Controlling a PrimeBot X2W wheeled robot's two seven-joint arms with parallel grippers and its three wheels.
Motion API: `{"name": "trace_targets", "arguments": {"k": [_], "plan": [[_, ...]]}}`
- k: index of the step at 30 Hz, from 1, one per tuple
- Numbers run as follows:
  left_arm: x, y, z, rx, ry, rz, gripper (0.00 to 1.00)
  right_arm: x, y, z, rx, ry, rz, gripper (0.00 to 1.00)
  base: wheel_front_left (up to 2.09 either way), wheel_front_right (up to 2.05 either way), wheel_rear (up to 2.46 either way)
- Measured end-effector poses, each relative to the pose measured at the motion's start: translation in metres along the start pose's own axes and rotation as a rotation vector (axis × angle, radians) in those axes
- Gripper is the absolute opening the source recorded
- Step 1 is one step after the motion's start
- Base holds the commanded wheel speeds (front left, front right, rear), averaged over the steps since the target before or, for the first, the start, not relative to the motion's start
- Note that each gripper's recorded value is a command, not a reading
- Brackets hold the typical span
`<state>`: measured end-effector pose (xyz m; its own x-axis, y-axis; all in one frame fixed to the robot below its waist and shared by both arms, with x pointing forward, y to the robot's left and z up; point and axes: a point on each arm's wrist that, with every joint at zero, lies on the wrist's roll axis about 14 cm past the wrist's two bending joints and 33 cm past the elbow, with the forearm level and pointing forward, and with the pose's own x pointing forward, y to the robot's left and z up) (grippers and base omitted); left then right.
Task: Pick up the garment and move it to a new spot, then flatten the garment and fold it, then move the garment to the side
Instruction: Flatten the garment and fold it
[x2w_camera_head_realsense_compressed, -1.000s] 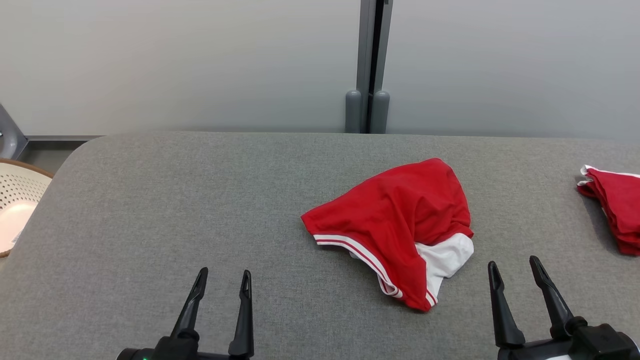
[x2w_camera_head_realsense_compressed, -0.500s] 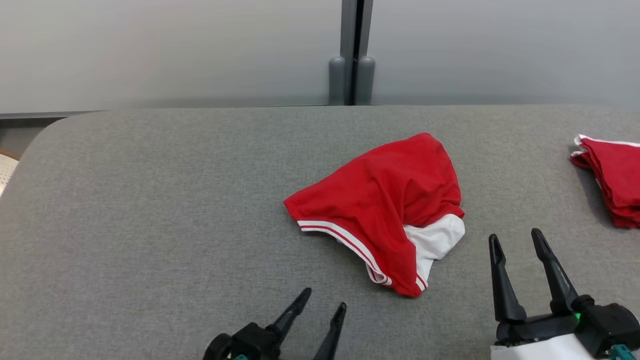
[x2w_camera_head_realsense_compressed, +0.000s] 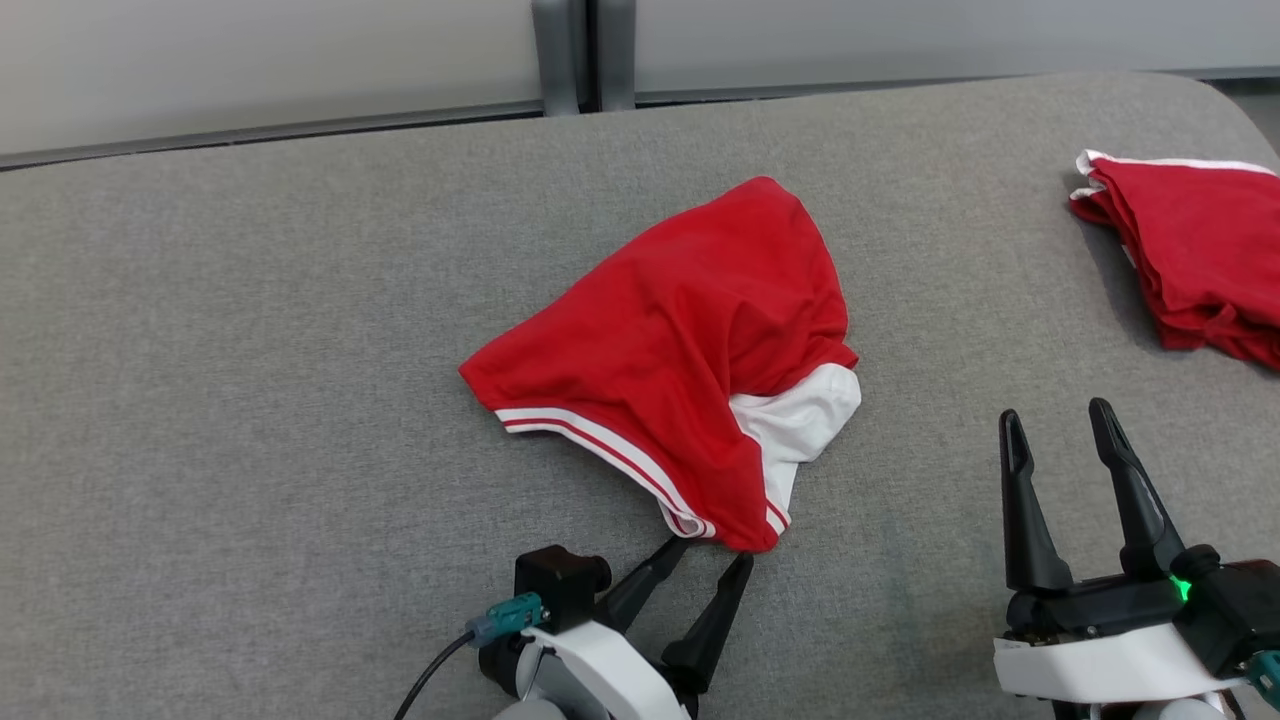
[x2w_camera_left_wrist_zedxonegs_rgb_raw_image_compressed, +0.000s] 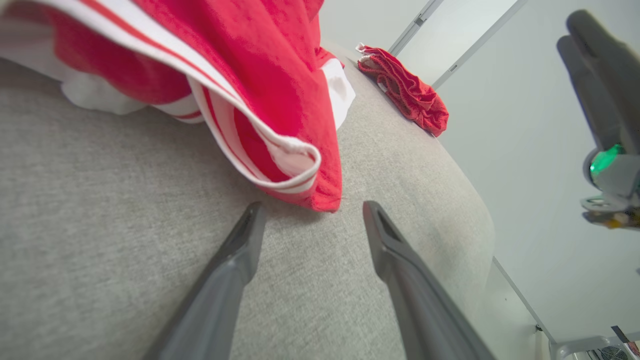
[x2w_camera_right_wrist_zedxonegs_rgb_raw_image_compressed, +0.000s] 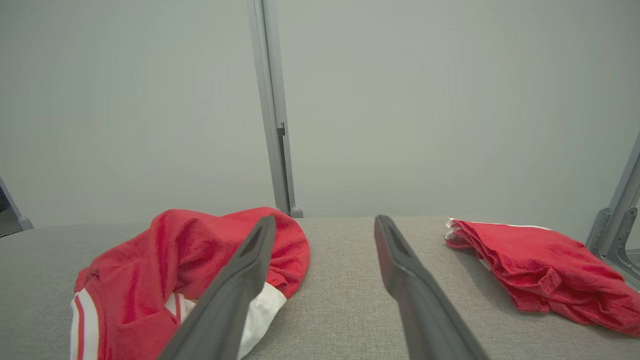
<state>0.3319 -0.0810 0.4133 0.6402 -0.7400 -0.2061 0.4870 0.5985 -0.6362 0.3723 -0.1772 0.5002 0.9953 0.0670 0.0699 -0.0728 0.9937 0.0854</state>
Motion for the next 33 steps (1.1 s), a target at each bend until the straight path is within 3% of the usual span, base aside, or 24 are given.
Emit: {"name": "trace_targets", "arguments": {"k": [7,8,9,15,19,25,33], "plan": [[0.027,0.007,0.012,0.003,-0.01,0.0,1.0,0.003,-0.012,-0.01,-0.009,0.032,-0.036,1.0,0.0,0.0,0.0],[0.029,0.007,0.013,0.004,-0.015,0.001,0.47,0.003,-0.013,-0.011,-0.01,0.035,-0.039,1.0,0.0,0.0,0.0],[0.03,0.008,0.018,-0.003,-0.029,0.003,0.0,0.003,-0.014,-0.012,-0.01,0.037,-0.041,1.0,0.0,0.0,0.0],[0.022,0.029,0.051,-0.063,-0.151,0.071,0.0,0.002,-0.015,-0.008,-0.011,0.027,-0.042,1.0,0.0,0.0,0.0],[0.02,0.013,0.083,-0.137,-0.244,0.003,0.0,0.002,-0.011,0.0,-0.003,0.001,-0.032,1.0,0.0,0.0,0.0],[0.047,-0.058,0.156,-0.145,-0.244,-0.262,0.0,-0.002,-0.024,0.02,-0.012,-0.056,-0.078,1.0,0.0,0.0,0.0],[0.078,-0.166,0.238,0.044,-0.157,-0.521,0.0,-0.032,-0.069,0.042,-0.005,-0.11,-0.237,1.0,0.0,0.0,0.0]]}}
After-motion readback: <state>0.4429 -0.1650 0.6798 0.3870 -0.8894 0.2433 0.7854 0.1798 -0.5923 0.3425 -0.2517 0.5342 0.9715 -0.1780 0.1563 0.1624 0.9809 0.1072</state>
